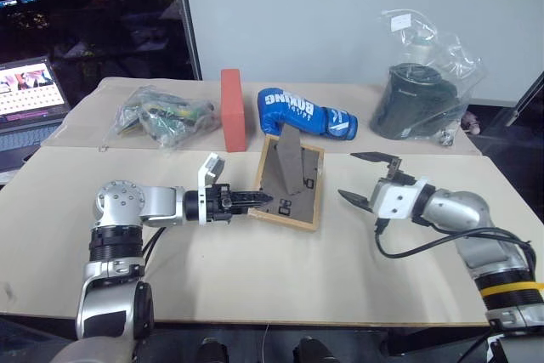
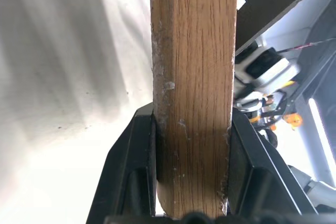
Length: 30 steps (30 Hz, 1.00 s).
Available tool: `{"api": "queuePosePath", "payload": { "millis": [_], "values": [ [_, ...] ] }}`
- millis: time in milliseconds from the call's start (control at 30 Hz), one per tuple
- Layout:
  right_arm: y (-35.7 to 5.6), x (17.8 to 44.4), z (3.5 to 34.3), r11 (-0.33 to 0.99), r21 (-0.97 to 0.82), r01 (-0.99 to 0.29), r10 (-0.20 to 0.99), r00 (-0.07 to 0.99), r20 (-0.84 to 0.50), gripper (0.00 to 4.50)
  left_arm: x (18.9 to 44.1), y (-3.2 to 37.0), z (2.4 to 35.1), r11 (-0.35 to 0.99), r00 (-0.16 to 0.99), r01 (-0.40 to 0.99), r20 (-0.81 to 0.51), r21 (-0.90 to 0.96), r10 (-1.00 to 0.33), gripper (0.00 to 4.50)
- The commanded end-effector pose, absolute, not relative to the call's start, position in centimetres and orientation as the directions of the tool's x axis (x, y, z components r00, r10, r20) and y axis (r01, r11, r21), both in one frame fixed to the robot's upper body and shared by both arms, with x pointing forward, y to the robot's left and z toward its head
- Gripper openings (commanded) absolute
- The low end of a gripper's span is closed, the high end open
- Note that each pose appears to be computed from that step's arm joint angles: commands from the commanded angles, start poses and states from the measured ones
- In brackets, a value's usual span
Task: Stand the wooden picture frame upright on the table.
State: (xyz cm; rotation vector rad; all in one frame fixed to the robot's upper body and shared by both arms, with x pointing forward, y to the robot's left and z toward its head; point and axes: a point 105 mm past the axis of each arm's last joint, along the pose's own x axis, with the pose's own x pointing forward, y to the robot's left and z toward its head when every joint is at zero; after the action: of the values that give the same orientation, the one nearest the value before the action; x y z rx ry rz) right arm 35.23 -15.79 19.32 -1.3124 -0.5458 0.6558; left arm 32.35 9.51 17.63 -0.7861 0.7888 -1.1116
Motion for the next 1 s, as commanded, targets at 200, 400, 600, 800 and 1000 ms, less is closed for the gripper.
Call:
{"api": "queuePosePath", "payload": {
  "millis": [200,400,600,800,1000],
  "values": [
    [-10.8,34.9,20.9,0.147,-0.971,0.190,0.813,0.536,0.228,4.46,31.1,8.2,19.1,0.211,0.179,0.547,-0.133,-0.810,-0.975,1.13],
    [-10.4,34.5,20.8,0.195,-0.957,0.217,0.826,0.490,0.279,3.95,30.8,8.5,18.3,0.240,0.186,0.540,-0.163,-0.807,-0.969,1.13],
    [-11.1,34.3,20.2,0.232,-0.958,0.167,0.824,0.490,0.285,2.22,30.7,9.7,17.8,0.353,0.246,0.609,-0.254,-0.710,-0.936,1.13],
    [-11.7,34.2,20.5,0.277,-0.954,0.117,0.815,0.497,0.297,1.88,31.4,11.6,18.1,0.383,0.271,0.599,-0.272,-0.703,-0.923,2.15],
    [-11.5,34.0,21.6,0.308,-0.948,0.080,0.822,0.480,0.307,1.26,31.9,13.7,18.9,0.424,0.305,0.628,-0.294,-0.653,-0.906,4.41]
  ]
}}
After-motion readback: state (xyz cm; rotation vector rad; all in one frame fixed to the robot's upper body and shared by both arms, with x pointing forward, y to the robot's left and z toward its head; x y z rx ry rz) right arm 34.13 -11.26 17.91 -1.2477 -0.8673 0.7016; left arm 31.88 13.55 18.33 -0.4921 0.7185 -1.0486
